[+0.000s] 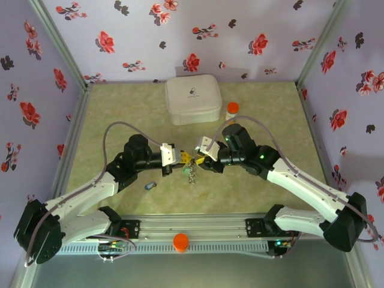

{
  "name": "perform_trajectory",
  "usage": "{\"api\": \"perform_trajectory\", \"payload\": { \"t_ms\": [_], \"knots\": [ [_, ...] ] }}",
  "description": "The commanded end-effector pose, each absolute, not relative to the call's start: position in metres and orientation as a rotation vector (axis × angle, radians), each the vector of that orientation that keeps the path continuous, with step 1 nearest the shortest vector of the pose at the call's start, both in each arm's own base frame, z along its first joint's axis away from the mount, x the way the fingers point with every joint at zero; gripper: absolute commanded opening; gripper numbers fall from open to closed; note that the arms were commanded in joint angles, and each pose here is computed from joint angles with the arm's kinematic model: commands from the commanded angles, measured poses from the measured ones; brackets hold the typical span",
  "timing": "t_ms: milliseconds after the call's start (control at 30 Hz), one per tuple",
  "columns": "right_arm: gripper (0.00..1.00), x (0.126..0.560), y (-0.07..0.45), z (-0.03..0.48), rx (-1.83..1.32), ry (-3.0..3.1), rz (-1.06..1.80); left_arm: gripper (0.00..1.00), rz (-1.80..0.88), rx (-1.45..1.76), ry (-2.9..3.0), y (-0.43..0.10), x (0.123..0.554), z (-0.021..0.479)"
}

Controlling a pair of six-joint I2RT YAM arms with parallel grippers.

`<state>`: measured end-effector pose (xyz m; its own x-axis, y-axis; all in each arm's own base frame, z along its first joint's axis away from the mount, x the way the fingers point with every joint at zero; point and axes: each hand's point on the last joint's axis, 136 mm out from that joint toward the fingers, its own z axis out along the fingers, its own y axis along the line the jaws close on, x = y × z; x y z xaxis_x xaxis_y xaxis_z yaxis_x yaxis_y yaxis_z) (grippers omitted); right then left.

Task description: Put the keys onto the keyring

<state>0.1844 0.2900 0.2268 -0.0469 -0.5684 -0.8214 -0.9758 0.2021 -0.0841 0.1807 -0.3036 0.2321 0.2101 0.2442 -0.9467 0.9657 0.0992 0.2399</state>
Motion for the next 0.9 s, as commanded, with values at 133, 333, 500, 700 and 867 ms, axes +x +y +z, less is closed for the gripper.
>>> {"api": "perform_trajectory", "payload": {
  "t_ms": [133,333,500,700,867],
  "knots": [
    [0.14,0.189,0.291,0.233,-1.422,1.707,0.687,0.00,-0.851,1.371,1.194,-0.307,0.176,0.244],
    [0.10,0.196,0.288,0.223,-1.437,1.764,0.634,0.00,-0.862,1.362,1.200,-0.307,0.176,0.246],
    [0.07,0.196,0.295,0.221,-1.443,1.762,0.664,0.00,-0.868,1.356,1.182,-0.307,0.173,0.252],
    [0.11,0.199,0.300,0.221,-1.414,1.763,0.698,0.00,-0.867,1.349,1.174,-0.306,0.172,0.256],
    [0.22,0.203,0.291,0.229,-1.347,1.752,0.696,0.00,-0.854,1.350,1.185,-0.305,0.173,0.251]
  ]
}}
